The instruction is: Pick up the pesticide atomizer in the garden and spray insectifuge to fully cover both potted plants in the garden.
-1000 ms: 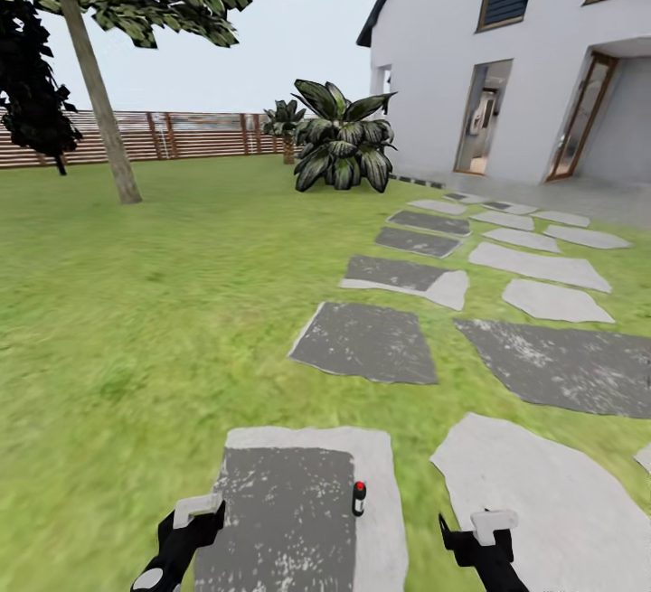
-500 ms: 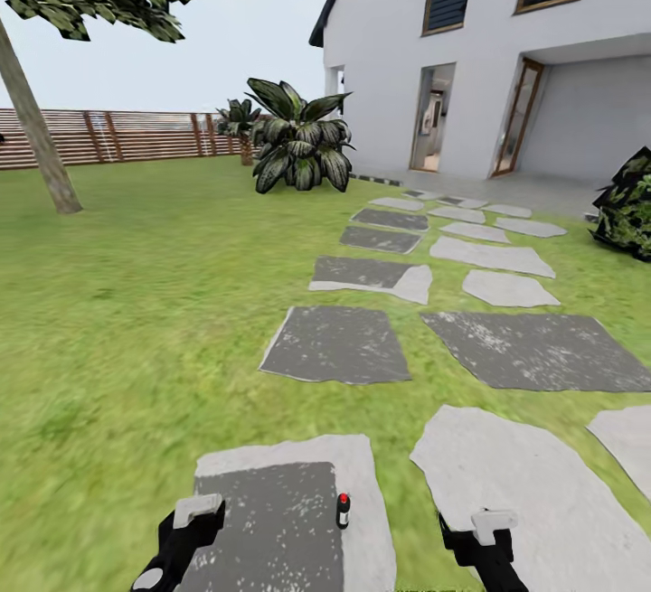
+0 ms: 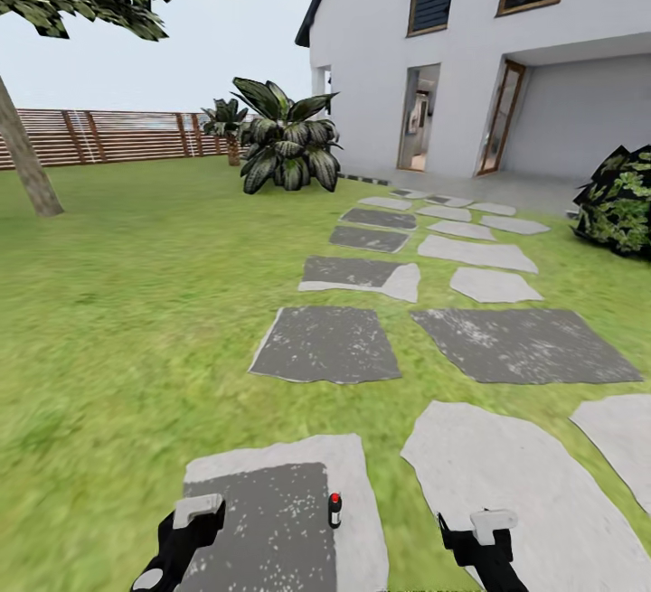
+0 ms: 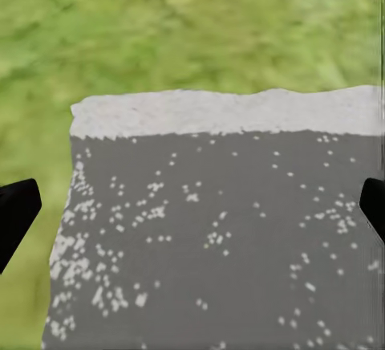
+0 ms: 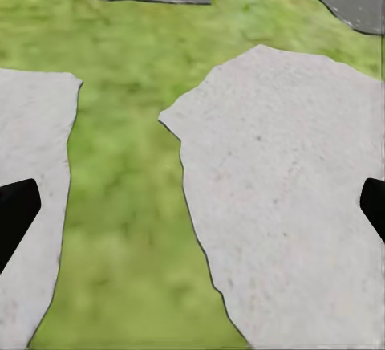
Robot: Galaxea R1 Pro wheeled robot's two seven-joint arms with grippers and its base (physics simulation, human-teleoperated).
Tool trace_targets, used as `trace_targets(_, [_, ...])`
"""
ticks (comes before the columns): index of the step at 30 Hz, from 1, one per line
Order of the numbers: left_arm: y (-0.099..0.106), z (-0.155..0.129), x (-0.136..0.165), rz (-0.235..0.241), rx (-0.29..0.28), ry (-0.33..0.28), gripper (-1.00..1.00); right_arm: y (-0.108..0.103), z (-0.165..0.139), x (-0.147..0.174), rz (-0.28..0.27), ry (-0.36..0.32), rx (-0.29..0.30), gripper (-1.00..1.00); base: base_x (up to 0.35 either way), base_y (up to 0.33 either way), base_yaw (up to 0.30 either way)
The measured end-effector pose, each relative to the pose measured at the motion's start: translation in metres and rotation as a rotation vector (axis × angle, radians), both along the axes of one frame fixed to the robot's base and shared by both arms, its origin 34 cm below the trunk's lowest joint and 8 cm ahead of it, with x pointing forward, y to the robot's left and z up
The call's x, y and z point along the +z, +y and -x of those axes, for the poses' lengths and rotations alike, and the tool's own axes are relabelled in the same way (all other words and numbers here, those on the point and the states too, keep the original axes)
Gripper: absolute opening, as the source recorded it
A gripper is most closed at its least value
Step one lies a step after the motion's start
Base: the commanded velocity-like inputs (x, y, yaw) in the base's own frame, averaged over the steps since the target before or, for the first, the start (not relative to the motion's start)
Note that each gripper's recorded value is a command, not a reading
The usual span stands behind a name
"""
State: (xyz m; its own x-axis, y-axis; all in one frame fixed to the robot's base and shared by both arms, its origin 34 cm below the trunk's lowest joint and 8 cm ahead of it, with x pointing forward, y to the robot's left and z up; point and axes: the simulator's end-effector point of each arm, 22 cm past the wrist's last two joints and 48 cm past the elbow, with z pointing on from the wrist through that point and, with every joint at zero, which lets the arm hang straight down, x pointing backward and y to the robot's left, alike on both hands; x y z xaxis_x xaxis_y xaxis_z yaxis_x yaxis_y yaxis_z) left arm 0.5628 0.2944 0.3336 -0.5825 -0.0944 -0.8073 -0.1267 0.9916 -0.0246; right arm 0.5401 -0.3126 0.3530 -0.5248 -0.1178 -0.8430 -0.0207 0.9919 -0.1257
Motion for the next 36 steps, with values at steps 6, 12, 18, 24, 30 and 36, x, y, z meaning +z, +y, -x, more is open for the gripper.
trace_targets(6, [0.0001,0.0,0.0,0.0,0.0,0.0,1.0,0.0,0.0,0.0,0.0,0.0,0.0,1.0,0.0,0.0,-0.257])
trace_targets(12, [0.0002,0.0005,-0.0003,0.001,0.001,0.001,1.0,0.0,0.0001,-0.0001,0.0,0.0,0.0,1.0,0.0,0.063,-0.266])
trace_targets(18, [-0.0005,0.0005,-0.0003,0.002,-0.001,0.0,1.0,0.0,0.0001,0.0,0.0,0.0,0.0,1.0,0.0,0.268,-0.267])
trace_targets(24, [-0.0006,0.0004,-0.0003,0.002,-0.002,0.0,1.0,0.0,0.0,0.0,0.0,0.0,0.0,1.0,0.0,0.3,-0.267])
trace_targets(30, [-0.0008,0.0004,-0.0002,0.001,-0.003,0.0,1.0,0.0,0.0001,0.0,0.0,0.0,0.0,1.0,0.0,0.302,-0.267])
trace_targets(36, [-0.0011,0.0004,-0.0003,0.0,-0.005,0.0,1.0,0.0,0.0001,0.0,0.0,0.0,0.0,1.0,0.0,0.302,-0.267])
